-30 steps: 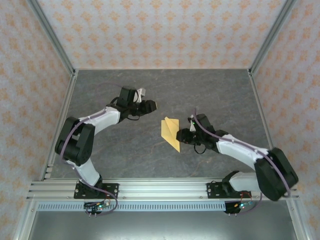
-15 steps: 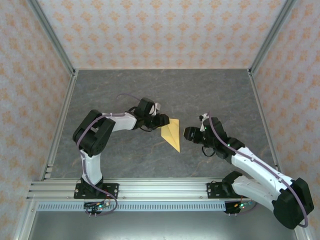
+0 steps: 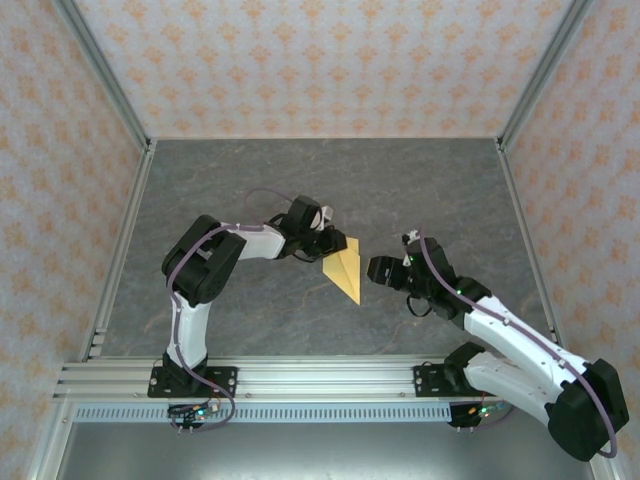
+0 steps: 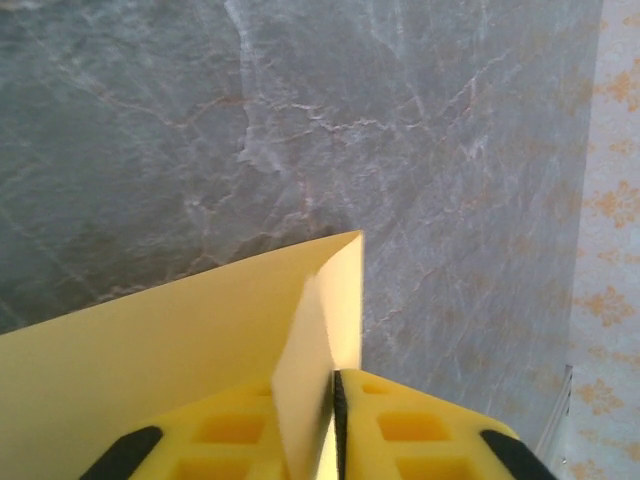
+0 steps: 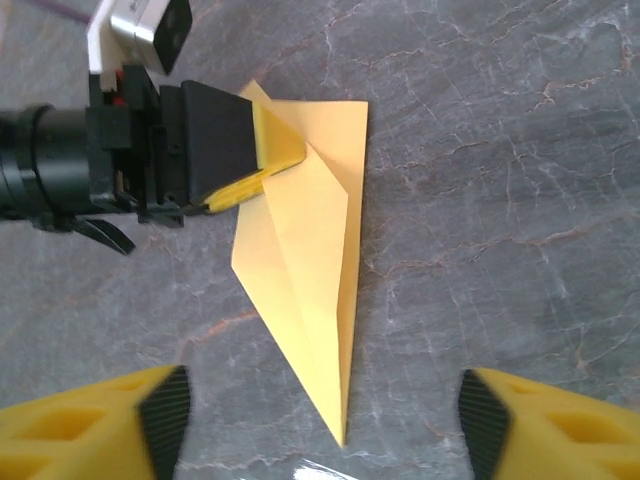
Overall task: Fold a paper plane with a square sheet of paper (fold left side to right side)
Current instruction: Turn over the paper at the center of the table.
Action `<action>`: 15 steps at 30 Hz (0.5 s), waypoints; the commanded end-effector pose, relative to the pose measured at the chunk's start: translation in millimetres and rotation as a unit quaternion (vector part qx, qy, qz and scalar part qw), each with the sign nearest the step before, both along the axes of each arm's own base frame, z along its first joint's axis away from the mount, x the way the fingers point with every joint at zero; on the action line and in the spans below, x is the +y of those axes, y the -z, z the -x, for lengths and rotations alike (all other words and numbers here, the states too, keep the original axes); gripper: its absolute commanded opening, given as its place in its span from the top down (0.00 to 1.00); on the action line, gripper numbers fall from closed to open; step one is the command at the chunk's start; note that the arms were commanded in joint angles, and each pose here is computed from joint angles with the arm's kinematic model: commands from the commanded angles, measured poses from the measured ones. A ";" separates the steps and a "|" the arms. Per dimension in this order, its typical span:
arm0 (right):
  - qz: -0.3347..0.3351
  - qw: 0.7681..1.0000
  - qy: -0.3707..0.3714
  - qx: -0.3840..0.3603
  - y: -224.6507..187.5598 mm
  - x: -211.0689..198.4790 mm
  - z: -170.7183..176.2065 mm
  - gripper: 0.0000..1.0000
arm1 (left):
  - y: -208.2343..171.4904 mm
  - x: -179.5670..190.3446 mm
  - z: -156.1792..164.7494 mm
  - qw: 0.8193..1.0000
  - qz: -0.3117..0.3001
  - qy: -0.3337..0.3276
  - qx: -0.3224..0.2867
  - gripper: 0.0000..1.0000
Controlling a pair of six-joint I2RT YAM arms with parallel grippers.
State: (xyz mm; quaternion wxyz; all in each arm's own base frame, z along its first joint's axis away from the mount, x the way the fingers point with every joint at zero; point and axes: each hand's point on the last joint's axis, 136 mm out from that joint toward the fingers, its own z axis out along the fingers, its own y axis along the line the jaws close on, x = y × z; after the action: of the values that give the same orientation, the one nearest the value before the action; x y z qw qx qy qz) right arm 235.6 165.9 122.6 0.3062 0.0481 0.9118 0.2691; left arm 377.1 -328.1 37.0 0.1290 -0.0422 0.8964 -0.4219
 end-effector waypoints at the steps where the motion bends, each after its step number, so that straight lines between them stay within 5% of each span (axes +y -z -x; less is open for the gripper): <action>1: -0.037 0.999 0.001 0.003 3.1 2.3 0.0 0.13 | -41.7 -5.6 -9.1 0.998 0.029 0.000 -0.050 0.93; 4: -0.118 0.993 -0.022 0.010 -1.4 13.3 -1.9 0.00 | -75.4 -1.4 -9.6 0.996 0.036 -0.003 -0.081 0.98; 15: -0.310 0.941 -0.128 -0.035 -58.9 43.6 -1.6 0.00 | -176.1 5.7 2.1 0.984 0.107 -0.006 -0.141 0.99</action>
State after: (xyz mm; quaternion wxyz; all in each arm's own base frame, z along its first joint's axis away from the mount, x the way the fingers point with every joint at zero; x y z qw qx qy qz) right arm 240.7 192.5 141.5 0.2586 0.0675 0.8215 0.5036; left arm 378.2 -323.6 194.4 0.2484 -0.0010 0.8311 -0.4976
